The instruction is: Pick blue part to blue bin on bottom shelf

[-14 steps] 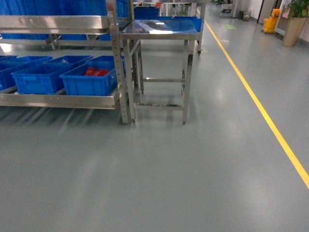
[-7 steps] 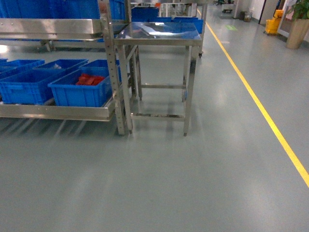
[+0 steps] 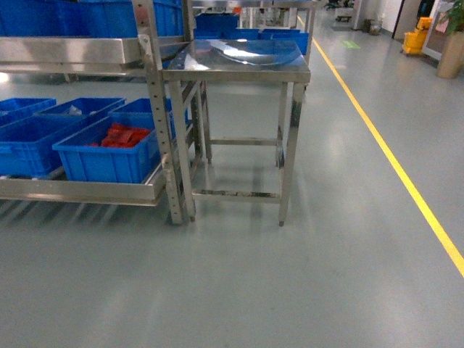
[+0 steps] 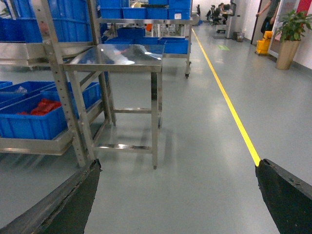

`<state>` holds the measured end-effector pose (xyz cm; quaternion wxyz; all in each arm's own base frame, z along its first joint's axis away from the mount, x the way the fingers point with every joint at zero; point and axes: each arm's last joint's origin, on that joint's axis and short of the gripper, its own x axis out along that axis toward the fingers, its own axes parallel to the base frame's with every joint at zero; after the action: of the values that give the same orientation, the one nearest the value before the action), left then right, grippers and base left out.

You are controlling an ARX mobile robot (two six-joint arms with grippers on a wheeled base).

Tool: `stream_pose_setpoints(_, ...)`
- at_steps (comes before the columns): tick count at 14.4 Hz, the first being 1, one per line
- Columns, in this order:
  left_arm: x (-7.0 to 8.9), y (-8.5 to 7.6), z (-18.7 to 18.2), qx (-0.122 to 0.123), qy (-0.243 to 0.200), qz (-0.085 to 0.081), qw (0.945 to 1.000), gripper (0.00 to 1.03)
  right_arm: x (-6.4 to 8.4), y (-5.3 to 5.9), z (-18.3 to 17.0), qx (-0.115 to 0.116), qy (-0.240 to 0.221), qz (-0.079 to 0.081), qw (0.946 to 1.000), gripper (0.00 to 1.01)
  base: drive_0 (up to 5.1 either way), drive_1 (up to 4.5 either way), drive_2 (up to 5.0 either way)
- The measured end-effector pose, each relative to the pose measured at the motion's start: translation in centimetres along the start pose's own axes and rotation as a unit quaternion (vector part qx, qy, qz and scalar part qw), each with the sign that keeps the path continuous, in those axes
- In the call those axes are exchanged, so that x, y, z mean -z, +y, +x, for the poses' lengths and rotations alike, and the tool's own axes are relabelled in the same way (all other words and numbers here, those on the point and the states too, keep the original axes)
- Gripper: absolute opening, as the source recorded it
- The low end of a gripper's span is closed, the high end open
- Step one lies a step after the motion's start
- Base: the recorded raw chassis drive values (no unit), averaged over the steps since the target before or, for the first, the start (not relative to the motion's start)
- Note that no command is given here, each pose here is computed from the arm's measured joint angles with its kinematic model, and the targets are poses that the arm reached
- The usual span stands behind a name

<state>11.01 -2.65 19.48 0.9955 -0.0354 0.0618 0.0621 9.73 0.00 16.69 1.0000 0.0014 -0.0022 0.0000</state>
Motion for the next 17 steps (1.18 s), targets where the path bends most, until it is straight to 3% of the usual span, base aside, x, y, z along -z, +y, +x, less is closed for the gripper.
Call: stream_pose_setpoints(17, 0.05, 0.00, 0.01, 0.000, 0.002, 0.001, 1.0000, 0.44, 0.04, 0.00, 0.00, 0.000, 0.002, 0.000, 1.0000, 0.98, 0.0, 4.34, -4.3)
